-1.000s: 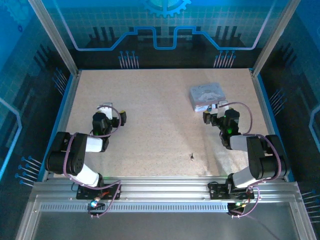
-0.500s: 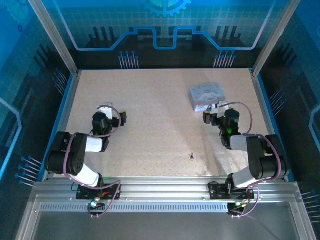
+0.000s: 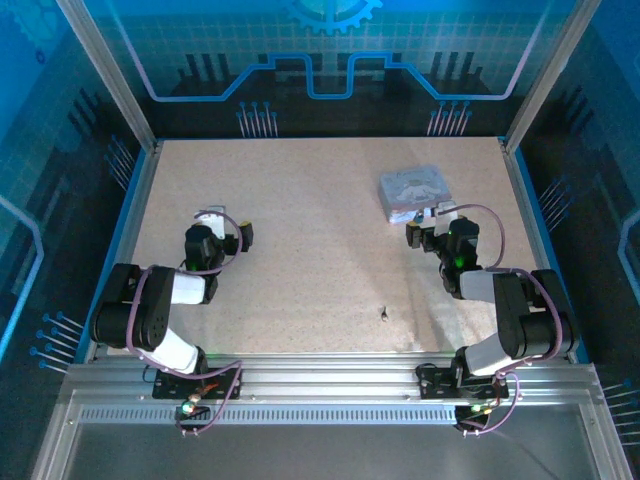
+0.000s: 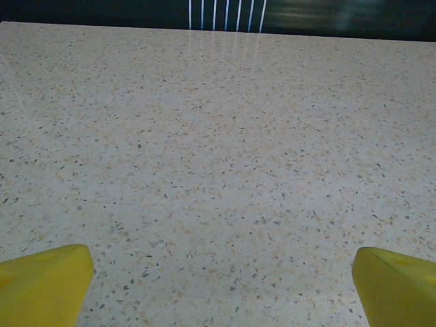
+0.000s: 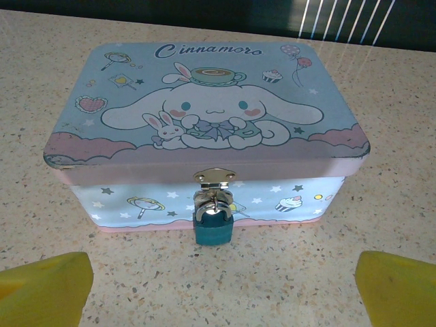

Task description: Unlock the padlock with the key

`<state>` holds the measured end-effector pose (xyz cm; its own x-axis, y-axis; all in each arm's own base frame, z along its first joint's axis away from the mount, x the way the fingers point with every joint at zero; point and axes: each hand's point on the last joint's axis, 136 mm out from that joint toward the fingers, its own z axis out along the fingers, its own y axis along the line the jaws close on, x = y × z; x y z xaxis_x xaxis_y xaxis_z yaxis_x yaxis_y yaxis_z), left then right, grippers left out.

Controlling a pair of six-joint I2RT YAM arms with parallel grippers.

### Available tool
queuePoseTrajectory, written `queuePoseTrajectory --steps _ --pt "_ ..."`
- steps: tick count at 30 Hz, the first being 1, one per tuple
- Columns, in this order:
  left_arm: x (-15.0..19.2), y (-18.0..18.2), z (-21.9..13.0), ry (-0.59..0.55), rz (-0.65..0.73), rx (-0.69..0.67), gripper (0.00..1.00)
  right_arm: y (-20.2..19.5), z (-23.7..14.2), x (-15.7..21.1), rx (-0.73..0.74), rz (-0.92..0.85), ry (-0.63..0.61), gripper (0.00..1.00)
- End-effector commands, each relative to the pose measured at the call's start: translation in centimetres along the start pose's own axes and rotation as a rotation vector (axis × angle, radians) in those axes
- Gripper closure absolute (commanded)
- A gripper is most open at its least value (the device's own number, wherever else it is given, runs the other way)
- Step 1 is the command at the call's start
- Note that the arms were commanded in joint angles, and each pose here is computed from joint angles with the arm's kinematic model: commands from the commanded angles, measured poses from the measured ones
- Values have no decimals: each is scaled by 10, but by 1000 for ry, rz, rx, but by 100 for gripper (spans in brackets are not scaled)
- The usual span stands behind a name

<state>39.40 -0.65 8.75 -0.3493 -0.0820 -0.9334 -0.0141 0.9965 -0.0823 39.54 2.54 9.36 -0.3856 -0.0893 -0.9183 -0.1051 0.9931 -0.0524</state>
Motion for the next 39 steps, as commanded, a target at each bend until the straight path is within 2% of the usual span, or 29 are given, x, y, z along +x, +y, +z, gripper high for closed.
queuePoseTrajectory --steps 1,7,12,16,20,26,32,39 --pt "-11 8 -4 -51 -16 -38 1 2 -1 -3 -4 -3 -9 0" --pt "-23 6 -20 -105 0 -41 1 -4 -18 -18 30 13 -37 0" --pt "-49 -2 -34 -95 20 -38 1 -6 -32 -28 42 53 -12 0" --pt "-76 -6 -44 -55 -143 -31 1 -1 -40 -42 1 107 -10 0" --pt "-84 -15 -43 77 -321 -11 1 9 -42 -59 -93 169 1 0" --pt "-83 -58 -38 195 -498 147 1 -4 -33 -71 -138 298 72 0" --pt "-73 -125 -20 329 -496 268 1 -24 -6 -75 -146 370 135 0" --pt "-66 -195 5 412 -466 373 1 -46 28 -80 -127 396 171 0"
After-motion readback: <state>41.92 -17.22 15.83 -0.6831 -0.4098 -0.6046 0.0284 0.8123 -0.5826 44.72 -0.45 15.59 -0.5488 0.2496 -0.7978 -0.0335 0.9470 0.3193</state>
